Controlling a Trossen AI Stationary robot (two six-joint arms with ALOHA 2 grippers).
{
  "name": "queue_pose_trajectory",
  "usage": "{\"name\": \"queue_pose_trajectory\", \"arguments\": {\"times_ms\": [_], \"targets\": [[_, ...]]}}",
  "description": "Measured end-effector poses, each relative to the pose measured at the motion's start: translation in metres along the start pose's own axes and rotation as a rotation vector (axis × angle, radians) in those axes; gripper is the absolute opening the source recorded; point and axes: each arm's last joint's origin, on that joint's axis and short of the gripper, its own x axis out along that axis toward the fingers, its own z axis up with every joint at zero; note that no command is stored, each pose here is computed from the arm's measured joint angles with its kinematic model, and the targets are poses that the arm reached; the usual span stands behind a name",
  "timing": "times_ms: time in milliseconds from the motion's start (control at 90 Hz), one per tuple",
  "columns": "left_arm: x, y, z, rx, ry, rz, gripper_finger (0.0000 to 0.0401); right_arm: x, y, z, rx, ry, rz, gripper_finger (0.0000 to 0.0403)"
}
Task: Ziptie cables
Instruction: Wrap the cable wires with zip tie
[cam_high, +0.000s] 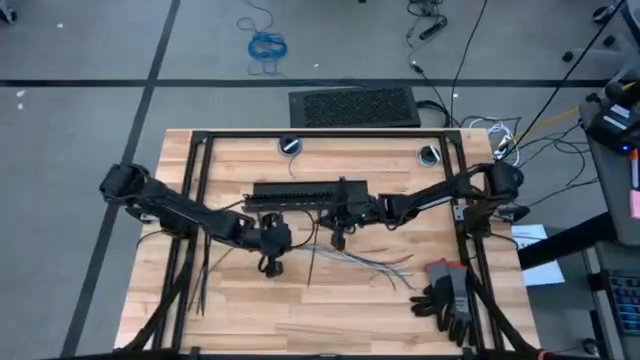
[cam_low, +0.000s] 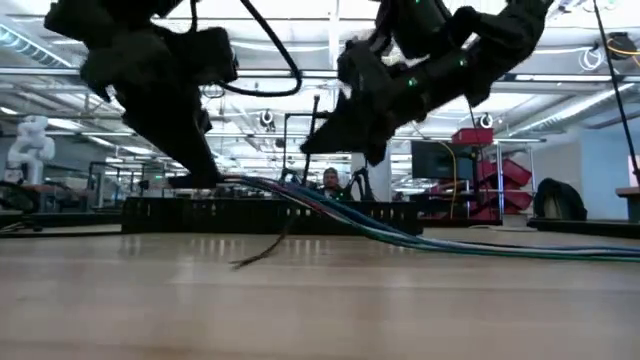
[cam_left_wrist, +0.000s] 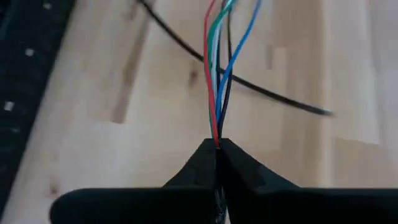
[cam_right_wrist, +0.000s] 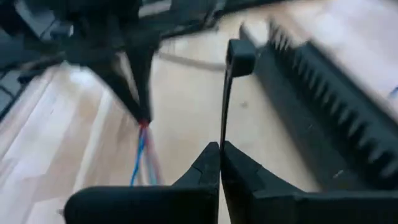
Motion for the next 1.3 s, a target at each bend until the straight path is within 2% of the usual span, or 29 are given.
{"name": "queue_pose_trajectory", "arguments": {"times_ms": [167,300,389,478,544,678,900,1133,1300], "targets": [[0.002,0.0,0.0,-0.004,-0.006,0.006,0.0094,0.012,0.004,-0.015,0.025,0.014,0.017,0.0],[0.003,0.001,-0.004,-0.003,0.006,0.017,0.0142,0.014,0.005,-0.014,0.041,0.002,0.064,0.0],[0.003,0.002,-0.002,-0.008,-0.031,0.073,0.0161,0.014,0.005,-0.014,0.045,0.002,0.073,0.0],[0.002,0.003,0.004,-0.062,-0.125,0.148,0.0165,0.014,0.005,-0.014,0.045,-0.003,0.076,0.0],[0.002,0.002,0.013,-0.099,-0.211,0.143,0.0165,0.014,0.005,-0.014,0.045,-0.004,0.076,0.0],[0.002,0.002,0.021,-0.074,-0.345,0.106,0.0165,0.014,0.005,-0.014,0.037,-0.004,0.076,0.0],[0.007,0.012,0.016,-0.001,-0.414,0.099,0.0166,0.014,0.005,-0.014,0.013,-0.004,0.078,0.0],[0.005,0.019,0.021,-0.021,-0.548,0.033,0.0166,0.014,0.006,-0.014,0.007,-0.001,0.095,0.0],[0.006,0.027,0.023,-0.032,-0.55,0.022,0.0156,0.014,0.006,-0.013,0.007,-0.013,0.099,0.0]]}}
